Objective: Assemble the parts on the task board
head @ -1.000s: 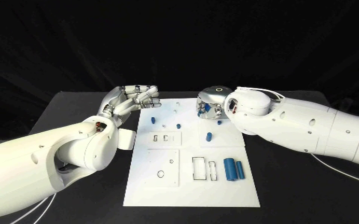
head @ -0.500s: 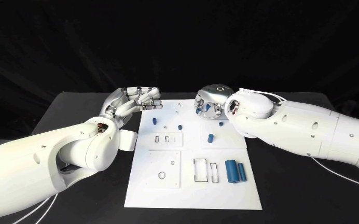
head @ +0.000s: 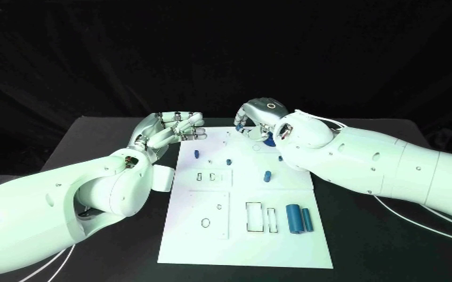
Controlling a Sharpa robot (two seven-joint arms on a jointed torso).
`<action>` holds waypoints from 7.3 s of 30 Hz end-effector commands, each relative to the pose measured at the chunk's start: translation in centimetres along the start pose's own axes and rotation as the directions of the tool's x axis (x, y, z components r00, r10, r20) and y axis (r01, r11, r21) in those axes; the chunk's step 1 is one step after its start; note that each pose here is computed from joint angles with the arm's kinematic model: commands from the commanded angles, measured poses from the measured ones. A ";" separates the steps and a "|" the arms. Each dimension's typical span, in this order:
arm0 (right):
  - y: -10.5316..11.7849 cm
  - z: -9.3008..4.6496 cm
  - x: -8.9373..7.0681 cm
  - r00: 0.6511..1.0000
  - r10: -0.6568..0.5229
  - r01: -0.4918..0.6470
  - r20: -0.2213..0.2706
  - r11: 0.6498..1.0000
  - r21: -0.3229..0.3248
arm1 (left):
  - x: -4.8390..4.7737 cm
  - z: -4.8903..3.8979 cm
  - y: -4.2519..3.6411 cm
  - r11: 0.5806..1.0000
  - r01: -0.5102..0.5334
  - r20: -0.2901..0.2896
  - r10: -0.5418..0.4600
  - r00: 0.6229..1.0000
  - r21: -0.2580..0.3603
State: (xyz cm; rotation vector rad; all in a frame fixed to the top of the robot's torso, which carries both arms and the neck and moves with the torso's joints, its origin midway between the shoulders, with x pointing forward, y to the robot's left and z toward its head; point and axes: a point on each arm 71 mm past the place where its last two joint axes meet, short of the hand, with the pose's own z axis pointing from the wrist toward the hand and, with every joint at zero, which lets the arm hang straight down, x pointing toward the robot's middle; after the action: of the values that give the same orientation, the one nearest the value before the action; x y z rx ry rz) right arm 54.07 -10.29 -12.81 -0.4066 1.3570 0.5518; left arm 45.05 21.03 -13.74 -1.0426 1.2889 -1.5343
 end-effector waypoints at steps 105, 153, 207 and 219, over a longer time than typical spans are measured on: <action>-7.5 -5.7 -1.3 0.956 0.210 -0.140 -0.205 0.940 0.311 | -0.20 0.40 -0.69 1.000 0.021 -0.044 -0.021 0.999 -0.008; -7.5 -4.2 0.6 0.949 0.183 -0.095 -0.256 0.942 0.322 | -0.30 0.50 -0.63 1.000 0.019 -0.041 -0.019 0.999 -0.011; 3.8 0.1 1.5 0.990 0.114 -0.109 -0.082 0.992 0.061 | -0.17 0.66 -0.51 1.000 0.020 -0.044 -0.021 0.999 -0.016; 4.0 0.7 3.1 0.990 0.105 -0.098 -0.095 0.992 0.081 | -0.07 0.69 -0.51 1.000 0.022 -0.047 -0.022 0.999 -0.017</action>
State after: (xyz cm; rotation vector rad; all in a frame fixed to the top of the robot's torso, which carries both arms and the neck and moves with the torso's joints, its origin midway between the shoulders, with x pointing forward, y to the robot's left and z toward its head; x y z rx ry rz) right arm 52.60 -6.17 -15.61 -0.3004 1.5170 0.5818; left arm 45.73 21.23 -13.30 -1.0517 1.3238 -1.5489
